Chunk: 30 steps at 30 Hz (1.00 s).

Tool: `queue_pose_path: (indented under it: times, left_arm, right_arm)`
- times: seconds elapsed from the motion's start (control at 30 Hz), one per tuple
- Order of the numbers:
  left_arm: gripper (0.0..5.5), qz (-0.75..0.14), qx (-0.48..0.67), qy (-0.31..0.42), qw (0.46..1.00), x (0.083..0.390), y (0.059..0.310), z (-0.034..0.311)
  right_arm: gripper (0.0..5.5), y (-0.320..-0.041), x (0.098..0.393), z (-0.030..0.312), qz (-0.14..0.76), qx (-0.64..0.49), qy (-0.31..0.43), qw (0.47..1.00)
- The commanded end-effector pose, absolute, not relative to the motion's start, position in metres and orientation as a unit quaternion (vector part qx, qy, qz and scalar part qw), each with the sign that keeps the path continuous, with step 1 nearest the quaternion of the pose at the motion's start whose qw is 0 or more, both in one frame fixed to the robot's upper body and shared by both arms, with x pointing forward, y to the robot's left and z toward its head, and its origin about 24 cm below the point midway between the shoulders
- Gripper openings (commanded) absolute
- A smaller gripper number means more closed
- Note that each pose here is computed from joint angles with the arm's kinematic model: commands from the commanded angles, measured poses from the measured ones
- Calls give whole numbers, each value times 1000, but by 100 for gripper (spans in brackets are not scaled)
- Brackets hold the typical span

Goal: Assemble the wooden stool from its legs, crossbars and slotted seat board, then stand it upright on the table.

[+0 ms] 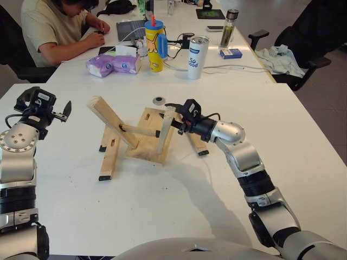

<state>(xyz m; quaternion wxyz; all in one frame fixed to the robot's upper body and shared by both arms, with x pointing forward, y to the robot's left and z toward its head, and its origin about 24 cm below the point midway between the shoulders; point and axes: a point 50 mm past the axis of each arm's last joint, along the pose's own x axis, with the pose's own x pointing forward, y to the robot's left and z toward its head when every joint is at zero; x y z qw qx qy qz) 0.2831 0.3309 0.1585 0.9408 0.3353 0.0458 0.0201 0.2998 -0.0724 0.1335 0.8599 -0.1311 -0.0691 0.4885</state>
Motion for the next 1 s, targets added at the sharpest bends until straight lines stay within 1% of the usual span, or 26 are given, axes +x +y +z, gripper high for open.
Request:
queue_pose_path:
  times: [0.03,0.17,0.23,0.3,0.37,0.4,0.43,0.5,0.57,0.63,0.73,0.87,1.0]
  left_arm:
    - [462,28,329,35,943,286,341,169]
    - [462,22,290,31,956,287,339,165]
    - [462,19,286,32,958,287,338,164]
    - [462,2,264,45,963,285,331,151]
    - [462,-22,247,58,967,283,328,145]
    - [462,-55,237,69,967,281,326,143]
    - [462,-79,230,76,967,279,325,143]
    - [462,-102,223,83,966,278,323,142]
    - [462,-219,203,119,947,265,312,140]
    - [462,-324,183,160,914,249,298,136]
    - [462,-377,167,186,892,239,288,135]
    - [462,-462,153,247,838,216,264,125]
    - [462,-506,147,283,801,201,247,117]
  right_arm:
    - [173,-63,282,134,535,-138,-67,831]
    - [173,-42,264,135,572,-133,-70,806]
    - [173,-40,262,135,574,-133,-69,805]
    - [173,-38,265,129,561,-141,-58,813]
    - [173,-49,274,122,526,-153,-41,836]
    - [173,-59,279,117,508,-165,-29,845]
    - [173,-66,282,114,497,-174,-21,850]
    - [173,-71,283,112,491,-181,-16,852]
    - [173,-93,303,96,438,-239,23,866]
    - [173,-109,318,83,409,-287,54,864]
    - [173,-111,325,75,412,-301,70,857]
    - [173,-115,337,58,420,-353,101,830]
    - [173,-118,346,57,423,-373,102,819]
